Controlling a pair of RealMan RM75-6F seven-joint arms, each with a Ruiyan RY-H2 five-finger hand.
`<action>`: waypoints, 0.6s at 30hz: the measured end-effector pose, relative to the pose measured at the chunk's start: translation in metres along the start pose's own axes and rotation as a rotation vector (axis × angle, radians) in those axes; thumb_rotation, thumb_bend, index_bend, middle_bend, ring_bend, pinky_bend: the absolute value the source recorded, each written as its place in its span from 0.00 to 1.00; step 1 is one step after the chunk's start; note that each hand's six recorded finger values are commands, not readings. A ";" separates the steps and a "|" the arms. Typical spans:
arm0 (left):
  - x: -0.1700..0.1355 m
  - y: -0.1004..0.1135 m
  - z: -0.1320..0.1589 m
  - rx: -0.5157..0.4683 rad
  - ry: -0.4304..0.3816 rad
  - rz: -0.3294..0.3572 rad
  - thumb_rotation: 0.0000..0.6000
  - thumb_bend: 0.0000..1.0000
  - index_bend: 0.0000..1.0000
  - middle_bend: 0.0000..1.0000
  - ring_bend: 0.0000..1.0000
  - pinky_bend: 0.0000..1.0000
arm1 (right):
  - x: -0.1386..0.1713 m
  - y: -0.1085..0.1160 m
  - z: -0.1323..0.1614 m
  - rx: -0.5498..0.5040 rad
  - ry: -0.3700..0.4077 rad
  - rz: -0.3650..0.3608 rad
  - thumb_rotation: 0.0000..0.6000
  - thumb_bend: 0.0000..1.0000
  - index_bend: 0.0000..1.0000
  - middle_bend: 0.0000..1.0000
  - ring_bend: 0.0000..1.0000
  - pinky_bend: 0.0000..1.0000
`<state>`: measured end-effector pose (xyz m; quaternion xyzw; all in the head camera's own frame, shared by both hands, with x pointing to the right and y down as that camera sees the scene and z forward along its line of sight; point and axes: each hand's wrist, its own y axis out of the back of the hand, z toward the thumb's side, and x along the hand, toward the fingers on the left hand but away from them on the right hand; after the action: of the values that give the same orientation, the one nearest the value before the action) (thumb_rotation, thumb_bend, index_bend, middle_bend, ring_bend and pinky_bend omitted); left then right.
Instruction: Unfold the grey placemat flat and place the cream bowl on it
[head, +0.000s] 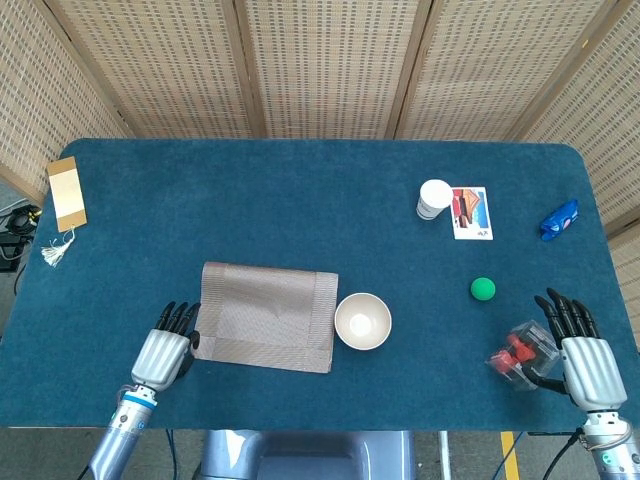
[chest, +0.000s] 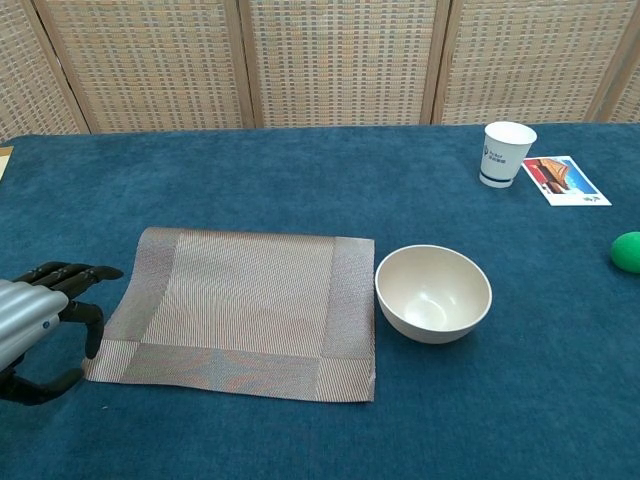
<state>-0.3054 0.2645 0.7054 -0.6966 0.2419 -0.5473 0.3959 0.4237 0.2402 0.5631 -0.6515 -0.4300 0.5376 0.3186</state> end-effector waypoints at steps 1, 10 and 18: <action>0.000 0.000 0.000 0.001 0.001 -0.001 1.00 0.41 0.52 0.00 0.00 0.00 | 0.000 0.000 0.000 0.000 0.000 0.000 1.00 0.06 0.03 0.00 0.00 0.00; 0.003 -0.002 0.000 0.003 0.005 -0.010 1.00 0.43 0.52 0.00 0.00 0.00 | 0.000 -0.001 0.000 0.002 0.000 0.005 1.00 0.06 0.03 0.00 0.00 0.00; 0.004 -0.002 0.003 0.008 0.000 -0.014 1.00 0.53 0.53 0.00 0.00 0.00 | 0.000 -0.001 0.001 0.001 0.002 0.004 1.00 0.06 0.03 0.00 0.00 0.00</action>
<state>-0.3021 0.2636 0.7089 -0.6968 0.2346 -0.5510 0.3948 0.4227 0.2410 0.5636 -0.6527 -0.4280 0.5380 0.3182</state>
